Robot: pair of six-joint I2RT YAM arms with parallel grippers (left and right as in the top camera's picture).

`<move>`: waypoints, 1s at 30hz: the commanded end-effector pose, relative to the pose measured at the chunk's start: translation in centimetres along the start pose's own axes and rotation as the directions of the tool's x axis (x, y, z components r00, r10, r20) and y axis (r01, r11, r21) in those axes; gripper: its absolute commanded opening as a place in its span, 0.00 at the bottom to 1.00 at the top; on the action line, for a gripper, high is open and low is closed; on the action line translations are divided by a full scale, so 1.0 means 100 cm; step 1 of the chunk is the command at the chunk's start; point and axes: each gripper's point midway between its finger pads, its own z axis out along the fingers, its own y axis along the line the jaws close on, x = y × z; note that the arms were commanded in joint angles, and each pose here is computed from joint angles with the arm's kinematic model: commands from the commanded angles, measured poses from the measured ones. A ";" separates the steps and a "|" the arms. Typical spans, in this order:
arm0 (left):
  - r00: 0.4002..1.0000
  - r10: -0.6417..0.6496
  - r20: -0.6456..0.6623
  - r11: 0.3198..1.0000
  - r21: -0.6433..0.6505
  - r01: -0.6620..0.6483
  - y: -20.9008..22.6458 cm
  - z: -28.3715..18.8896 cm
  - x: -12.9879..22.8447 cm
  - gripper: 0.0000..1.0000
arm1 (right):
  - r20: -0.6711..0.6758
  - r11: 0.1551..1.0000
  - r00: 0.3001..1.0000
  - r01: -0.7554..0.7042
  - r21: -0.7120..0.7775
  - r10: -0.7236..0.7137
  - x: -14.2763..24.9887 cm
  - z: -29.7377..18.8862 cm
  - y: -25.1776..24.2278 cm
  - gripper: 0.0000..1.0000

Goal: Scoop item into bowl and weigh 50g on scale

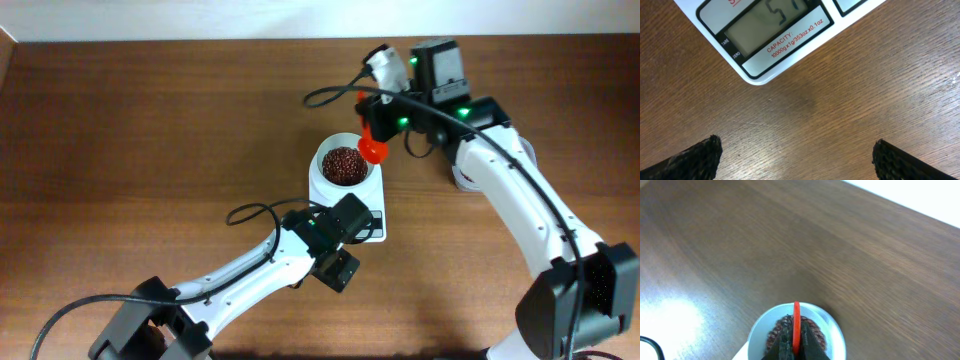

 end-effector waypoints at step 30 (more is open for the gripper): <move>0.998 0.011 0.067 0.999 -0.048 -0.007 0.007 -0.006 -0.016 0.99 | -0.128 0.977 0.968 -0.215 0.004 0.214 0.041 0.093 0.030 0.04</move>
